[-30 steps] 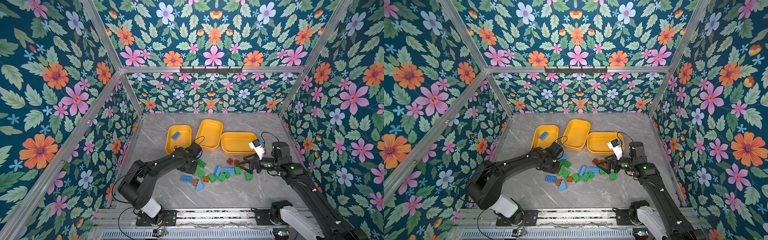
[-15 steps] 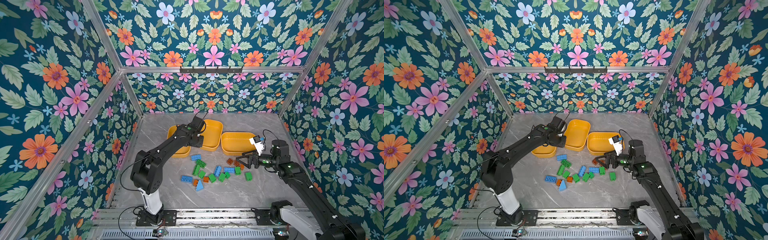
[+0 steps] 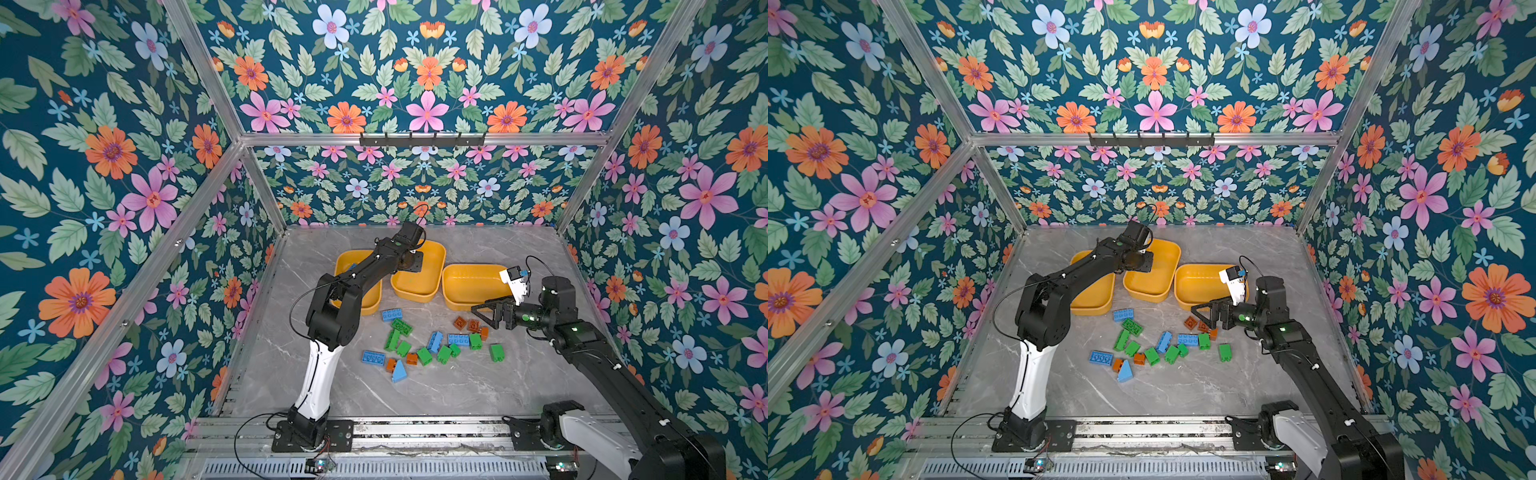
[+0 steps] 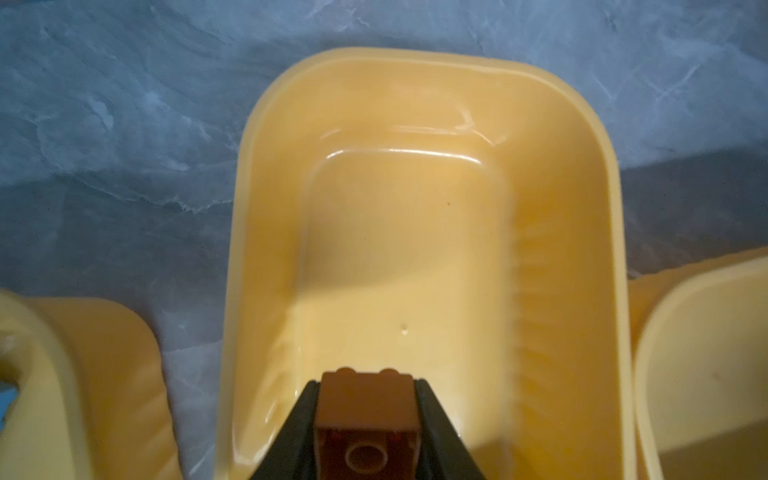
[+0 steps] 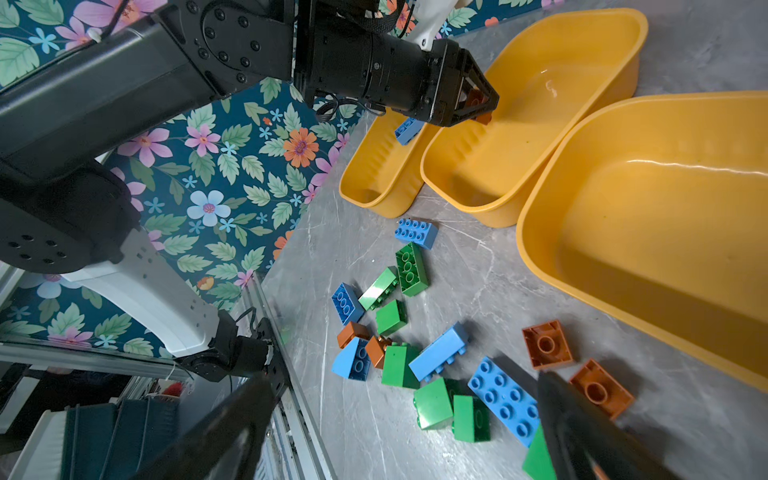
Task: Sort the legos into containers by color
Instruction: 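Carry brown brick into the middle yellow bin and release, then lower left gripper and grasp another blue brick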
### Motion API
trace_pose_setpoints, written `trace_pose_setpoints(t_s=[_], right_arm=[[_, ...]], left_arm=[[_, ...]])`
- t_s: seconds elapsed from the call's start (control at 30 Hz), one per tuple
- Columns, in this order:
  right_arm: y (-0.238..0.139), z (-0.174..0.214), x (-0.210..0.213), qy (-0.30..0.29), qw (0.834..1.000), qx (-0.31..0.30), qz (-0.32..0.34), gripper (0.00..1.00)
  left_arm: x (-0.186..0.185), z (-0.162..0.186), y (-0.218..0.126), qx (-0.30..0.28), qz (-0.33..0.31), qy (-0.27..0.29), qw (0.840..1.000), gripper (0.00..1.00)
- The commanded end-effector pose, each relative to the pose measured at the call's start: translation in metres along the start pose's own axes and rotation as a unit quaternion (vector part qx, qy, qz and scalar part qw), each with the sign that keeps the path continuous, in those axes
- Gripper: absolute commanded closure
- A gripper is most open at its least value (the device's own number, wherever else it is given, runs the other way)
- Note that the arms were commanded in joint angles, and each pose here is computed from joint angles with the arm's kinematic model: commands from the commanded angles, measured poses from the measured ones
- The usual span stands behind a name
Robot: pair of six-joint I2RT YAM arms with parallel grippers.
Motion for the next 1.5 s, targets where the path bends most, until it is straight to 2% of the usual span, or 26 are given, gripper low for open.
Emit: trace_pose_setpoints(t_s=[0.0, 0.03, 0.13, 0.23, 0.33, 0.6, 0.77, 0.97, 1.07, 1.13, 1.33, 1.47], right_arm=[[0.0, 0.002, -0.003, 0.001, 1.0, 0.004, 0.012, 0.01], [-0.001, 0.002, -0.003, 0.001, 1.0, 0.004, 0.014, 0.01], [0.0, 0.005, -0.005, 0.002, 1.0, 0.009, 0.019, 0.01], [0.0, 0.006, -0.005, 0.003, 1.0, 0.011, 0.018, 0.01], [0.0, 0.007, -0.005, 0.005, 1.0, 0.013, 0.014, 0.01], [0.002, 0.01, -0.003, 0.013, 1.0, 0.023, -0.001, 0.01], [0.002, 0.01, 0.001, 0.016, 0.999, 0.028, -0.012, 0.01], [0.0, 0.011, 0.005, 0.019, 0.999, 0.033, -0.024, 0.01], [0.0, 0.013, 0.007, 0.025, 0.999, 0.035, -0.032, 0.01], [-0.001, 0.014, 0.01, 0.029, 0.998, 0.035, -0.038, 0.01], [-0.003, 0.02, 0.014, 0.042, 0.997, 0.033, -0.052, 0.01], [-0.005, 0.024, 0.016, 0.043, 0.997, 0.033, -0.052, 0.01]], left_arm=[[0.004, -0.018, 0.005, -0.044, -0.022, 0.001, 0.999, 0.55], [0.004, -0.02, 0.005, -0.049, -0.024, 0.001, 0.999, 0.48], [0.004, -0.023, 0.0, -0.054, -0.021, 0.0, 0.998, 0.36], [0.003, -0.024, -0.014, -0.05, -0.019, 0.001, 0.999, 0.3], [0.008, -0.015, -0.033, -0.023, -0.033, 0.008, 0.999, 0.27], [0.025, 0.058, -0.098, 0.042, -0.06, -0.015, 0.997, 0.25], [0.042, 0.115, -0.137, 0.05, -0.066, -0.113, 0.99, 0.22], [0.066, 0.169, -0.169, 0.051, -0.106, -0.269, 0.956, 0.21], [0.067, 0.189, -0.175, 0.049, -0.117, -0.336, 0.933, 0.2], [0.071, 0.205, -0.176, 0.066, -0.138, -0.379, 0.913, 0.2], [0.08, 0.241, -0.178, 0.096, -0.198, -0.445, 0.868, 0.2], [0.083, 0.261, -0.169, 0.106, -0.196, -0.483, 0.847, 0.22]])
Point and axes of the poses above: each gripper's point midway between its finger pads, its own y axis out along the fingers, its own x axis along the line the jaws close on, z = x × y, the point moved 4 cm from there along -y, back along the fingers, and after that the axes turned 6 degrees about -y, right-handed, at the moved point
